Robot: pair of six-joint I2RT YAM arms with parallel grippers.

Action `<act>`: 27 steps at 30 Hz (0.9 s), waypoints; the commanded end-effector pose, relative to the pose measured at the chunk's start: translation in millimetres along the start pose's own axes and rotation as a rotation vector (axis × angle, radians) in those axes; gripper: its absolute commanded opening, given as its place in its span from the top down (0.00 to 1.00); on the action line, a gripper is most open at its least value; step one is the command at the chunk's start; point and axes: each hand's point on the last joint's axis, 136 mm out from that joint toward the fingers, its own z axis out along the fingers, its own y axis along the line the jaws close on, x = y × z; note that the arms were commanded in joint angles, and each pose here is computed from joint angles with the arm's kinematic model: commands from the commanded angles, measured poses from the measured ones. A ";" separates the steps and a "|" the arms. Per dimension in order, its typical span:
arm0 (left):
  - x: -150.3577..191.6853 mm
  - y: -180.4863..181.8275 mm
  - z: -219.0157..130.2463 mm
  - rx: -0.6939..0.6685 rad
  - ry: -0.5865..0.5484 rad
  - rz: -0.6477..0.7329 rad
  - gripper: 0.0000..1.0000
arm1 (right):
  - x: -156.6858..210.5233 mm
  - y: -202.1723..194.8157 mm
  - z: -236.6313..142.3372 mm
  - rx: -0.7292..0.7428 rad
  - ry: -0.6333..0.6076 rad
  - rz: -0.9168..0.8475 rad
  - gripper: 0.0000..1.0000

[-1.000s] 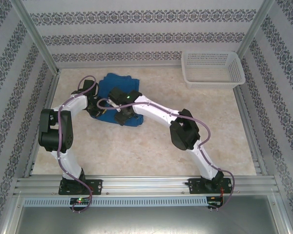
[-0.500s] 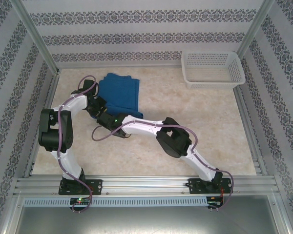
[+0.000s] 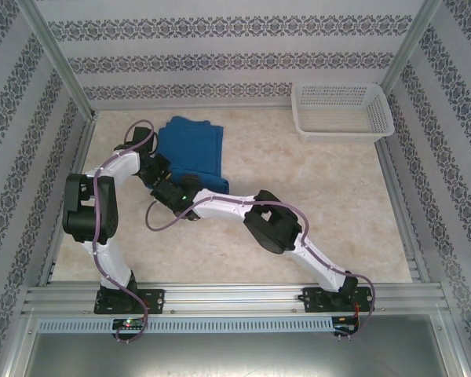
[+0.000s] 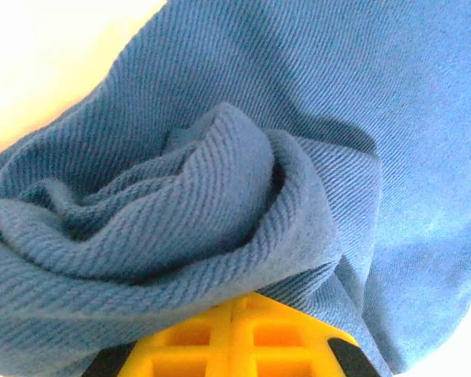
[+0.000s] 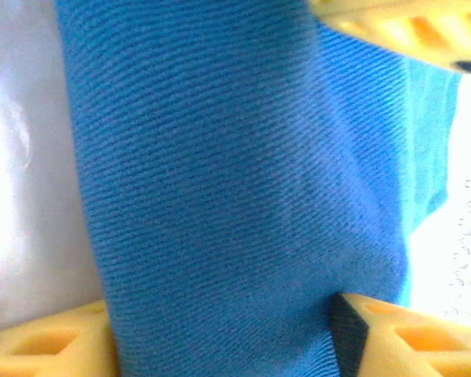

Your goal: Roll up the long pants

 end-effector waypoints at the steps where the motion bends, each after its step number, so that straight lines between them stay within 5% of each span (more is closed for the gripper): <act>1: 11.6 24.2 7.9 -0.096 0.051 0.000 1.00 | 18.3 -18.8 49.1 0.009 0.046 0.078 0.62; 2: 10.8 24.1 7.5 -0.096 0.049 0.000 1.00 | 19.2 -17.8 48.5 -0.017 0.047 0.096 0.86; 3: 10.4 23.3 6.1 -0.093 0.047 0.000 1.00 | 19.9 -15.9 47.0 -0.030 0.045 0.100 1.00; 10: 6.7 19.2 2.9 -0.079 0.044 0.008 1.00 | 28.0 -15.3 6.3 -0.184 0.050 0.141 1.00; 27: -18.3 -11.7 -23.7 -0.013 0.017 0.053 1.00 | 25.5 7.2 -172.2 -0.896 0.014 0.270 1.00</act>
